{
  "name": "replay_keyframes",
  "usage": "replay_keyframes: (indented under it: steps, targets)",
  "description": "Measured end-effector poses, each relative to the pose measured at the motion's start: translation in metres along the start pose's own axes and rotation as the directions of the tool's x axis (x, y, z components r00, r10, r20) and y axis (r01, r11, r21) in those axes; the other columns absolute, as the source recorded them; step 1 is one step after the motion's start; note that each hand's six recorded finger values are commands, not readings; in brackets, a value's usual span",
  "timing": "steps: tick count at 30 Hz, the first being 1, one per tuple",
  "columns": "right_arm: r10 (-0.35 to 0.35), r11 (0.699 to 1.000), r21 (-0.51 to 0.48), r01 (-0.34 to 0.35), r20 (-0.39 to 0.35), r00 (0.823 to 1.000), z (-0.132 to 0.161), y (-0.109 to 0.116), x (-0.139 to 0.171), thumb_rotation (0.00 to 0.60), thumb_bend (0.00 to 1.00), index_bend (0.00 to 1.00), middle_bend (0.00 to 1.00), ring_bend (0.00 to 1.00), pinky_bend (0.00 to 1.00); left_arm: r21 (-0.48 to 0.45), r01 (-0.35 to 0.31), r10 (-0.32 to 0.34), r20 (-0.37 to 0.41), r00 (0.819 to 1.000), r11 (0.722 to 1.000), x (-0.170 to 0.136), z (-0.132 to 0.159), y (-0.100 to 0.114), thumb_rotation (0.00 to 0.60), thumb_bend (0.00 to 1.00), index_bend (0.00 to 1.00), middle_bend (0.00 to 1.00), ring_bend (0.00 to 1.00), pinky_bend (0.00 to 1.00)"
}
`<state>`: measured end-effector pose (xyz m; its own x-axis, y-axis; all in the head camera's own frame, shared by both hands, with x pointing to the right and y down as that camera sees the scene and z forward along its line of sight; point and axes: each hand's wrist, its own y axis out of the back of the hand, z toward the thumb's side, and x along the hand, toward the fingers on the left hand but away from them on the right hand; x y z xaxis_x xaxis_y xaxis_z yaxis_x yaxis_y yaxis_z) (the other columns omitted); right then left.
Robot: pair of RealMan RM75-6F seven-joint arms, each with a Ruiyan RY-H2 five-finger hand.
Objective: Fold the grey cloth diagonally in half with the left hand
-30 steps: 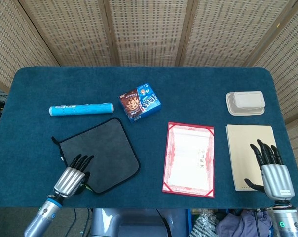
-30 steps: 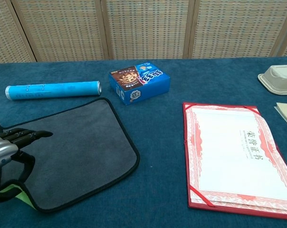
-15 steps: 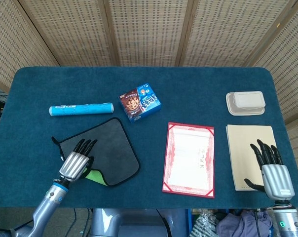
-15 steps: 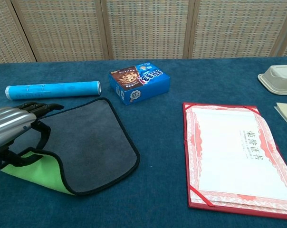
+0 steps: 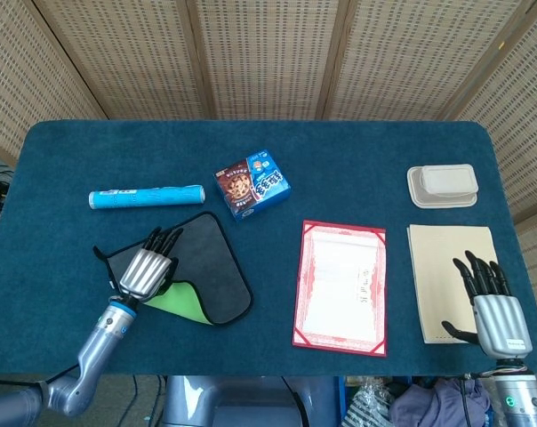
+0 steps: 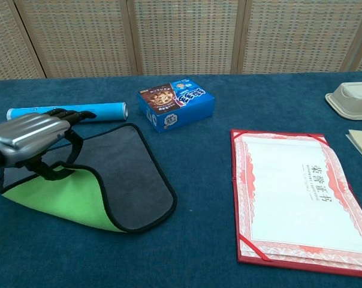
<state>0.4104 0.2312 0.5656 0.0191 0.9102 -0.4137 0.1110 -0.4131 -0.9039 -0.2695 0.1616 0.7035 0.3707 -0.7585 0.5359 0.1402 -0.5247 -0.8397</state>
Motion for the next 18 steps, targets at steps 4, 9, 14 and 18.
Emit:
replay_keyframes:
  steps: [4,9,14,18]
  targets:
    - [0.009,1.000,-0.004,-0.009,0.002,1.000,-0.001,-0.002,-0.001,0.600,0.00,0.00,0.00,0.00,0.00,-0.011,-0.011,0.011,-0.007,1.000,1.000,0.017,0.003,0.006,0.600,0.39,0.67,0.00,0.00,0.00]
    - [0.018,1.000,-0.005,-0.018,0.004,1.000,-0.002,-0.004,-0.002,0.600,0.00,0.00,0.00,0.00,0.00,-0.004,-0.009,0.009,-0.022,1.000,1.000,0.033,0.004,0.006,0.600,0.39,0.67,0.00,0.00,0.00]
    - [0.019,1.000,-0.009,-0.019,0.005,1.000,-0.003,-0.004,-0.003,0.600,0.00,0.00,0.00,0.00,0.00,0.008,0.007,-0.007,-0.047,0.999,1.000,0.048,0.000,0.004,0.600,0.39,0.67,0.00,0.00,0.00]
    - [0.024,1.000,-0.008,-0.024,0.004,1.000,-0.003,-0.006,-0.003,0.600,0.00,0.00,0.00,0.00,0.00,0.003,0.014,-0.013,-0.069,0.998,1.000,0.059,-0.002,0.001,0.600,0.39,0.67,0.00,0.00,0.00]
